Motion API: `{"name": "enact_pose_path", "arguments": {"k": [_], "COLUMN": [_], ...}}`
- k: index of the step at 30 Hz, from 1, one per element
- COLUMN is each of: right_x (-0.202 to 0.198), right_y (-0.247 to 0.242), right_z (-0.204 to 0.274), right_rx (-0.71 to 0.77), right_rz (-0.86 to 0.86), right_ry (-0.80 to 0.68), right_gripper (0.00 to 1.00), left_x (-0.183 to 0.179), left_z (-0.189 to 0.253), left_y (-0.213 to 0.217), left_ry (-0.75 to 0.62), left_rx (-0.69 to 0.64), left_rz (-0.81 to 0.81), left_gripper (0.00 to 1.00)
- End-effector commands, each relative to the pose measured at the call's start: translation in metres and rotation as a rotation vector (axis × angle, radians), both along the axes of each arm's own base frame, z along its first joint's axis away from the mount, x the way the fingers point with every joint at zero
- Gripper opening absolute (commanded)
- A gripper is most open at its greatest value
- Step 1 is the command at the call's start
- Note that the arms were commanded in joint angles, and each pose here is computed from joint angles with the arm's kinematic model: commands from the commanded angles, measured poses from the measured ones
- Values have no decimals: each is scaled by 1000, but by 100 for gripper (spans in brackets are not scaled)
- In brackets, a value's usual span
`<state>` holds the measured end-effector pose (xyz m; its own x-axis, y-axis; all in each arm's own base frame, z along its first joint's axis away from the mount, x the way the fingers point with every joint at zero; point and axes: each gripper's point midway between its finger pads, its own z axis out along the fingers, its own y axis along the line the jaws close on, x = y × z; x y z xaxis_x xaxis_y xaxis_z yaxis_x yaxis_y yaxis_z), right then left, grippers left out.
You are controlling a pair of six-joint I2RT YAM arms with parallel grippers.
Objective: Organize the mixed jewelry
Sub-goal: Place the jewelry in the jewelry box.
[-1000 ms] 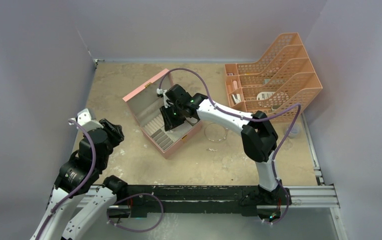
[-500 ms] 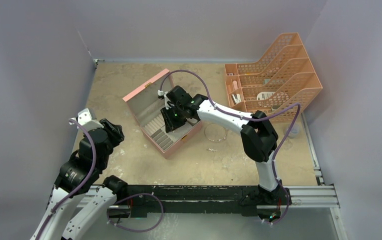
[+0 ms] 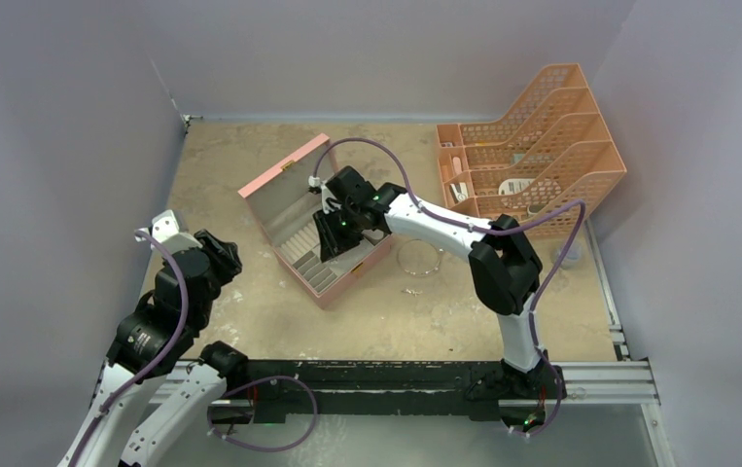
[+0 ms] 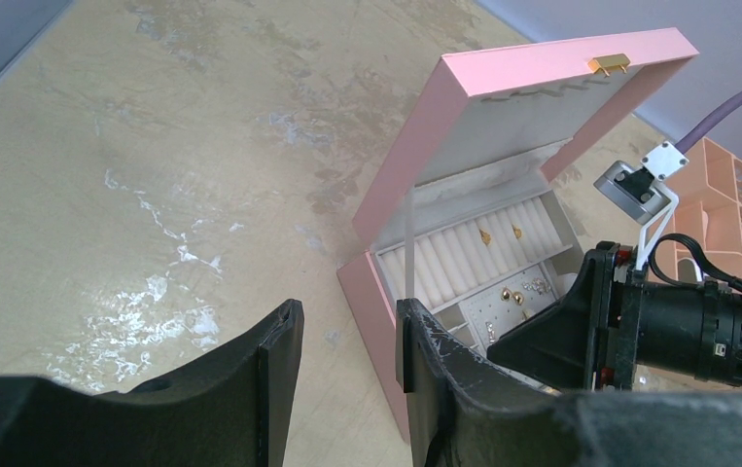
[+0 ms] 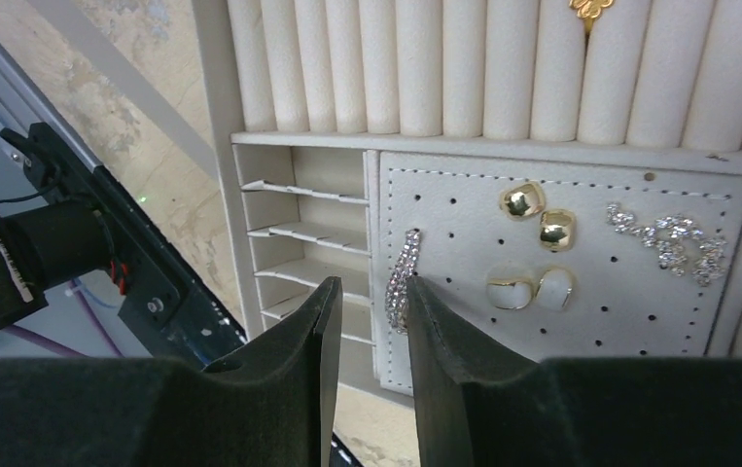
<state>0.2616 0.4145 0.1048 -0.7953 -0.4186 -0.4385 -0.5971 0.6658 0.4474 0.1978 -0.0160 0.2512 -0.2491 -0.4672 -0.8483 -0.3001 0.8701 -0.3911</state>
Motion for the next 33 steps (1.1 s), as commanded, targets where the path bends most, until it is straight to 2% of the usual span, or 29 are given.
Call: {"name": "enact_pose_path", "arguments": {"k": [1, 11, 14, 33], "right_x": [-14, 18, 24, 8], "right_y": [3, -9, -14, -42], "right_z": [27, 41, 56, -5], "right_rx": [56, 19, 61, -79], "right_rz": [11, -146, -192, -236], "right_ry": [32, -92, -134, -36], "right_gripper": [34, 34, 34, 40], "left_x": [5, 6, 7, 10], "left_z": [12, 11, 11, 10], "left_y": [-1, -2, -3, -8], "left_ry": [-38, -36, -35, -29], "left_rx": [-11, -10, -10, -9], "left_rz": [0, 0, -4, -26], "left_gripper": [40, 40, 40, 40]}}
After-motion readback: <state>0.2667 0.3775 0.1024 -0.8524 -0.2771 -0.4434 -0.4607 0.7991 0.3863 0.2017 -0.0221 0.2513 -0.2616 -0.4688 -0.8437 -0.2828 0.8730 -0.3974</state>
